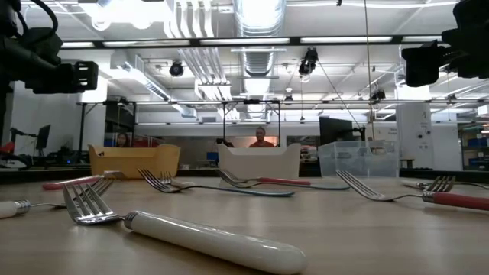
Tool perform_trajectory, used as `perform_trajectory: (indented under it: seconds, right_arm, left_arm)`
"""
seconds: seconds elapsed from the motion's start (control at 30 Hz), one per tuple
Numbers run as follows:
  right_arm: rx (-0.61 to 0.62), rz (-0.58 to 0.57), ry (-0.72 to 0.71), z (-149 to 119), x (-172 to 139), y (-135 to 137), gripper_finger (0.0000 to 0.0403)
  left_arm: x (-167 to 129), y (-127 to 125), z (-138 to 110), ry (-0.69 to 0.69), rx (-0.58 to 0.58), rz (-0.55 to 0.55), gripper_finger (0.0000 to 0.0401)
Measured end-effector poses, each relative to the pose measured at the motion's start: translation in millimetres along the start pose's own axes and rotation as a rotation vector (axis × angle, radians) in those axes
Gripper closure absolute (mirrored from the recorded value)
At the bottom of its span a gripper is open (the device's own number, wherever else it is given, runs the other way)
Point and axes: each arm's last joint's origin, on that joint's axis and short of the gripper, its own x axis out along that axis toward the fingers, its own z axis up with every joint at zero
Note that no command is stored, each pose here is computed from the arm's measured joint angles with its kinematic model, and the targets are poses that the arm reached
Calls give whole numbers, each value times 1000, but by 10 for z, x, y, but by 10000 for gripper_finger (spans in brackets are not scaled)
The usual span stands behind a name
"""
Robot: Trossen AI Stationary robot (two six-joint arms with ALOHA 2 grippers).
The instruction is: Sort silverware by color (type)
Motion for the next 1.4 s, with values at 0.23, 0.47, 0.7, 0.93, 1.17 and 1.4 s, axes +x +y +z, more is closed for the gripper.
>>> perform_trajectory:
  seconds: [0.23, 0.47, 0.7, 0.93, 1.17, 1.4]
  right_arm:
    - [0, 0, 0, 0, 0, 0, 138]
    - [305, -23, -61, 55, 2, -13, 138]
    - [375, -29, -148, 150, 61, -36, 138]
    - [433, -106, -160, 158, 139, -74, 138]
    - [472, -168, -155, 141, 167, -95, 138]
    - [434, -254, -264, 227, 131, -166, 138]
  left_arm:
    - [0, 0, 1, 0, 0, 0, 323]
    - [0, 0, 1, 0, 0, 0, 323]
    - [0, 0, 1, 0, 0, 0, 323]
    - [0, 0, 0, 0, 0, 0, 323]
    - [0, 0, 1, 0, 0, 0, 323]
    - [0, 0, 1, 0, 0, 0, 323]
